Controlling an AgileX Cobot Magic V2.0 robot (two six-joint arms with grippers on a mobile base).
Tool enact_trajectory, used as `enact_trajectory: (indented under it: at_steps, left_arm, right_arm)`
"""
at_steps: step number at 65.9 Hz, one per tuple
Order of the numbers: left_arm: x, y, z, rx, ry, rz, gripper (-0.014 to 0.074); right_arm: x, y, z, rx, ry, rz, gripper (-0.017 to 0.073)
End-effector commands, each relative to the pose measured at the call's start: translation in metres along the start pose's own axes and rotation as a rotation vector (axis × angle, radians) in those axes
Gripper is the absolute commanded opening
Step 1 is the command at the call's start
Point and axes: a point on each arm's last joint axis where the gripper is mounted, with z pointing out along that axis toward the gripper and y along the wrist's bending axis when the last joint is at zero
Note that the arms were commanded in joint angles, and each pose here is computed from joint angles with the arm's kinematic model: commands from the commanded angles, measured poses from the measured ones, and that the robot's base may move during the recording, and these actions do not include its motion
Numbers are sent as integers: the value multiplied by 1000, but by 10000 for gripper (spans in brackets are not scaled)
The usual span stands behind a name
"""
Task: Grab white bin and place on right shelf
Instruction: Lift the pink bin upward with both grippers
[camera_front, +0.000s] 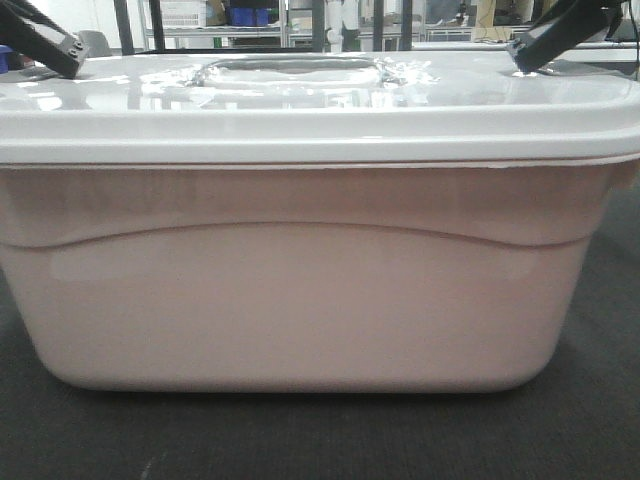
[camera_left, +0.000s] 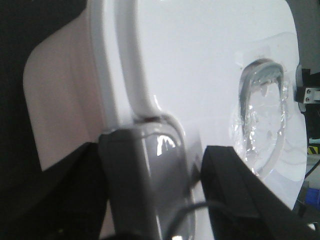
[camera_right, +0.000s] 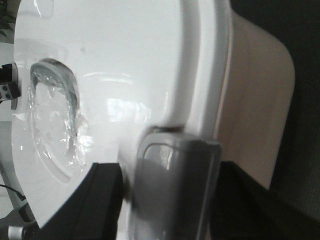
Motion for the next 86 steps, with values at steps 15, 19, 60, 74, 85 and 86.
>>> enact_trajectory:
  at_steps: [15, 19, 60, 74, 85, 86]
  left_arm:
    - [2, -26, -6, 144, 34, 44, 225]
    - [2, -27, -6, 145, 35, 44, 225]
    - [14, -70, -34, 168, -73, 172, 225]
    - [26, -92, -49, 163, -119, 249, 225]
    - [35, -107, -59, 161, -149, 280, 225]
    - [36, -108, -60, 161, -152, 285, 225]
  right_arm:
    - [6, 28, -11, -163, 43, -44, 410]
    - [5, 30, -11, -178, 32, -45, 410]
    - [26, 70, -40, -202, -74, -233, 388]
    - [35, 81, -49, -201, -101, -289, 330]
    - [41, 89, -55, -200, -120, -322, 330]
    - [42, 90, -55, -200, -122, -325, 330]
